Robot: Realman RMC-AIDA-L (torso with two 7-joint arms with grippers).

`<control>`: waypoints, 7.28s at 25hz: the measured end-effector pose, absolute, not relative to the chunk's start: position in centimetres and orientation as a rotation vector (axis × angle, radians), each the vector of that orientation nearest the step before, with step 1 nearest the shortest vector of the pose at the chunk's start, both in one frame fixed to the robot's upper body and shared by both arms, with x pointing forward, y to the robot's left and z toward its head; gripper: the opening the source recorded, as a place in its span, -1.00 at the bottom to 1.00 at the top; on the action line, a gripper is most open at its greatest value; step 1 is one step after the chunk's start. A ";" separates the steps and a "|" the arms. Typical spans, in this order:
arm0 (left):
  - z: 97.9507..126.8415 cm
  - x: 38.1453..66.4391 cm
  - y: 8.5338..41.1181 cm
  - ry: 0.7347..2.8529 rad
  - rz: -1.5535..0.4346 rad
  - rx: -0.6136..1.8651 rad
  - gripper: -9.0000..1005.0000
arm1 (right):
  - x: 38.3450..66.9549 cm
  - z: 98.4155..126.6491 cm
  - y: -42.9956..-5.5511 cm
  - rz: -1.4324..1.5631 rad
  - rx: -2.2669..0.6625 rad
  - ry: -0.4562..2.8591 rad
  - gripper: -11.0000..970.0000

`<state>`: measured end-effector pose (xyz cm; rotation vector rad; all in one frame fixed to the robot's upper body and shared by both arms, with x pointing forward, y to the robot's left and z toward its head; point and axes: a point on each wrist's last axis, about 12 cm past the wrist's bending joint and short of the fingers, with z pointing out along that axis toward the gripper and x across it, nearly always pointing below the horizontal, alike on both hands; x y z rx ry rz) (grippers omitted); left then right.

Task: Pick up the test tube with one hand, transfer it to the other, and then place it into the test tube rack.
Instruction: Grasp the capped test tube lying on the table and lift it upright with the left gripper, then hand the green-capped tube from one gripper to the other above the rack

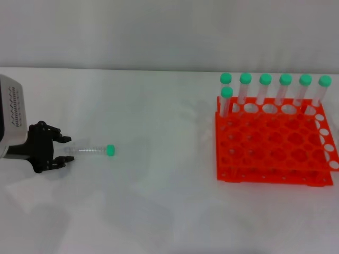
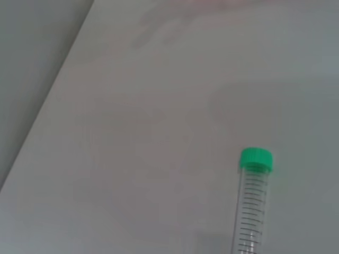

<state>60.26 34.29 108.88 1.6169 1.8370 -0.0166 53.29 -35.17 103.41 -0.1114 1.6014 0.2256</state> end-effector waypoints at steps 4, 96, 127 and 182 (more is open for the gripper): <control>108.5 60.4 34.2 1.830 -0.001 1.606 -0.09 | 53.3 103.4 -35.2 0.227 -0.105 1.602 0.64; 112.5 62.2 14.7 1.833 -1.012 1.248 -0.59 | 54.9 107.5 -25.6 1.075 -0.575 1.608 0.52; 112.0 61.6 14.3 1.773 -1.014 1.301 -0.59 | 54.9 107.2 -24.2 1.085 -0.550 1.596 -0.17; 111.7 61.8 14.4 1.763 -0.971 1.315 -0.57 | 55.7 107.6 -23.6 1.060 -0.573 1.583 -0.54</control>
